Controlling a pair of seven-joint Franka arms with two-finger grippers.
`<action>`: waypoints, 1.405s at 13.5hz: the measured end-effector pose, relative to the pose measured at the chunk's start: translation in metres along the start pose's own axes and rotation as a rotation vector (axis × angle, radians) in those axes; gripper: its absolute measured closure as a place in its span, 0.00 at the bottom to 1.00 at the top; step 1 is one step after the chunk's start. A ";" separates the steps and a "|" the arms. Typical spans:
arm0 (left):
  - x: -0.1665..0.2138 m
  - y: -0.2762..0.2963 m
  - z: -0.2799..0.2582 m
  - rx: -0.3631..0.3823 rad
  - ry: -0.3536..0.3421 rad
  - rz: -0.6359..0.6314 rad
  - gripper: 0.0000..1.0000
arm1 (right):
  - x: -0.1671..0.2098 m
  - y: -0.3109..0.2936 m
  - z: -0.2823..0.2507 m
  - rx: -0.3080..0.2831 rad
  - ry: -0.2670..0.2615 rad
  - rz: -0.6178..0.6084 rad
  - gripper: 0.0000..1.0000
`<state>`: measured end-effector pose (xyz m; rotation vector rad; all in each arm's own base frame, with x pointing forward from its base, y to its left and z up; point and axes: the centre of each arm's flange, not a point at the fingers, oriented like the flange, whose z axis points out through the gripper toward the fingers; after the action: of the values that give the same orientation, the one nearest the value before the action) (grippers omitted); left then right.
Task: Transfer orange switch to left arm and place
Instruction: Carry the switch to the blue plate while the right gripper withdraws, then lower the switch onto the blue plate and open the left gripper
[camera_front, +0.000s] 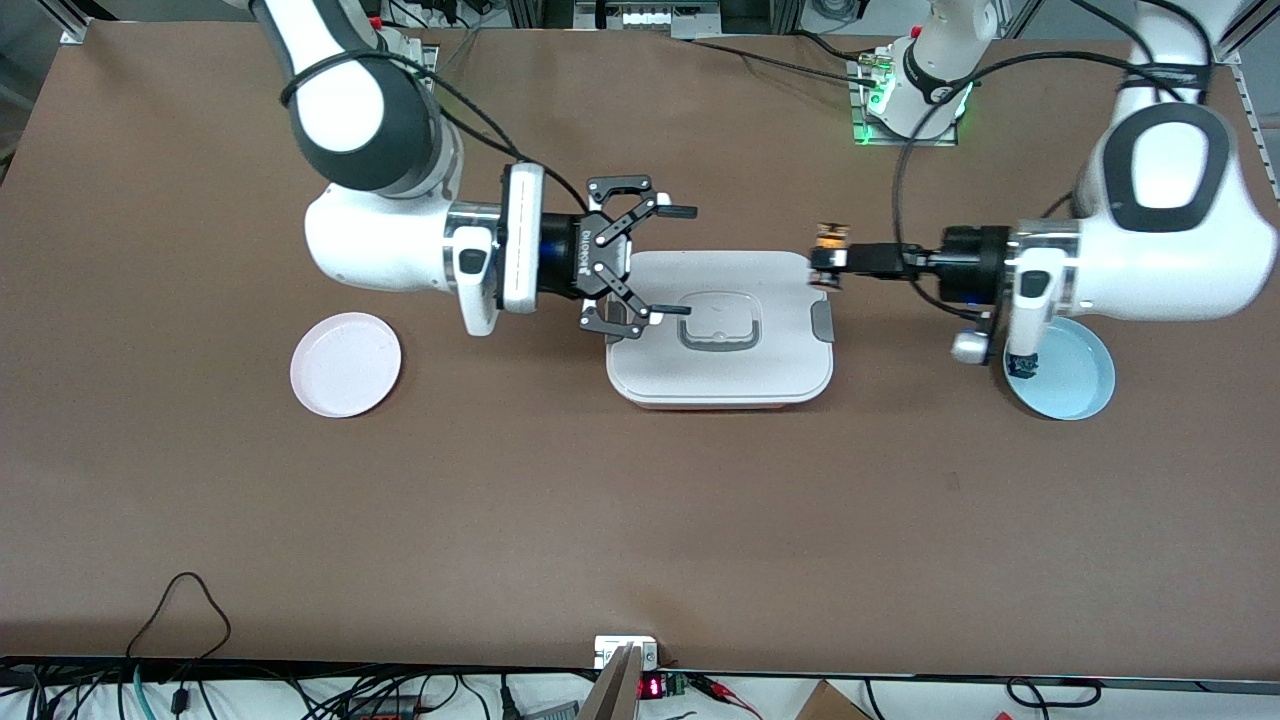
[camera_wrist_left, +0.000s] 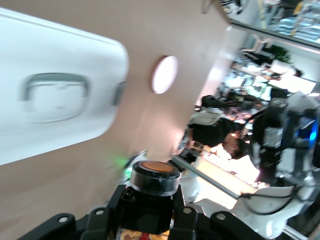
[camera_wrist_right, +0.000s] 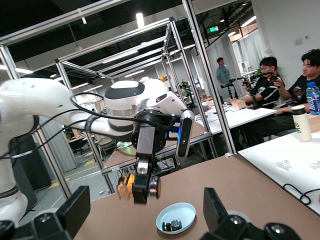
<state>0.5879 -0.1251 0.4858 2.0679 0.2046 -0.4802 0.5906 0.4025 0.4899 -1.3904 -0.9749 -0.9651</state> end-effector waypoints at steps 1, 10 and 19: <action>-0.004 -0.016 -0.020 0.071 -0.012 -0.010 0.59 | -0.002 0.007 -0.014 0.011 -0.012 -0.003 0.00; -0.025 -0.103 -0.096 0.859 0.010 -0.121 0.59 | -0.014 0.049 -0.130 0.012 -0.184 0.063 0.00; 0.025 -0.265 -0.123 1.200 0.144 -0.103 0.59 | -0.015 0.052 -0.230 -0.159 -0.568 0.400 0.00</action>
<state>0.5538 0.1161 0.3230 3.2813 0.1060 -0.5878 0.6303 0.1706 0.4680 -1.9620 -0.9815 -0.3527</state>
